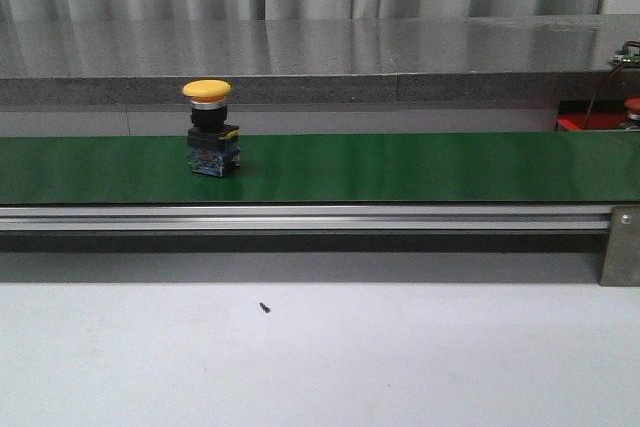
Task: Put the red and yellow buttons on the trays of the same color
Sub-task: 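Lower the yellow button onto the yellow tray and open the right gripper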
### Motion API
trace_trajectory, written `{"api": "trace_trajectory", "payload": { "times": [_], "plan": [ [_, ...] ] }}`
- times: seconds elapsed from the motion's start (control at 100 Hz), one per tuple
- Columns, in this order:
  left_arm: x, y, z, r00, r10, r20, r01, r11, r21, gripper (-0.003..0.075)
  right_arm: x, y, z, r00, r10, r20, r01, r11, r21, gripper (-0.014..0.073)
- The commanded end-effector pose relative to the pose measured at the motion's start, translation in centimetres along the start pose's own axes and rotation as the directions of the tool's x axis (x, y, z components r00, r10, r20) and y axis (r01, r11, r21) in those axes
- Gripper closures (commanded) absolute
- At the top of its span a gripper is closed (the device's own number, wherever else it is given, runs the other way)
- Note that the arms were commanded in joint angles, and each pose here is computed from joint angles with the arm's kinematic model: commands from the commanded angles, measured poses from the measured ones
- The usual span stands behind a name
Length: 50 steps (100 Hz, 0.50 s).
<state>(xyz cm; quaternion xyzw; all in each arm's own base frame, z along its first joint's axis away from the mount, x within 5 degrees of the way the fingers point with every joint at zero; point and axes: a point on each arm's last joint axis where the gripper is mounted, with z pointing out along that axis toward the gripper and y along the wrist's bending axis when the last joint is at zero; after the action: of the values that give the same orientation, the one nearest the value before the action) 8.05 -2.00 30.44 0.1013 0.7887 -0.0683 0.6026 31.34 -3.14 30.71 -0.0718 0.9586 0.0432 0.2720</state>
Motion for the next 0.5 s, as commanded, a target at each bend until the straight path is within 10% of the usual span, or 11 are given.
{"api": "trace_trajectory", "payload": {
  "times": [0.0,0.49],
  "plan": [
    [-1.5,0.0,-0.3,0.996,-0.002,0.092,0.002,1.000,-0.002,0.0740,0.2,-2.7,-3.5,0.994,0.067,0.081,-0.073,0.995,0.074,0.0403],
    [-1.5,0.0,-0.3,0.996,-0.002,0.092,0.002,1.000,-0.002,0.0740,4.0,-12.7,-1.2,0.938,0.343,0.040,-0.344,0.917,0.202,0.0403]
  ]
}}
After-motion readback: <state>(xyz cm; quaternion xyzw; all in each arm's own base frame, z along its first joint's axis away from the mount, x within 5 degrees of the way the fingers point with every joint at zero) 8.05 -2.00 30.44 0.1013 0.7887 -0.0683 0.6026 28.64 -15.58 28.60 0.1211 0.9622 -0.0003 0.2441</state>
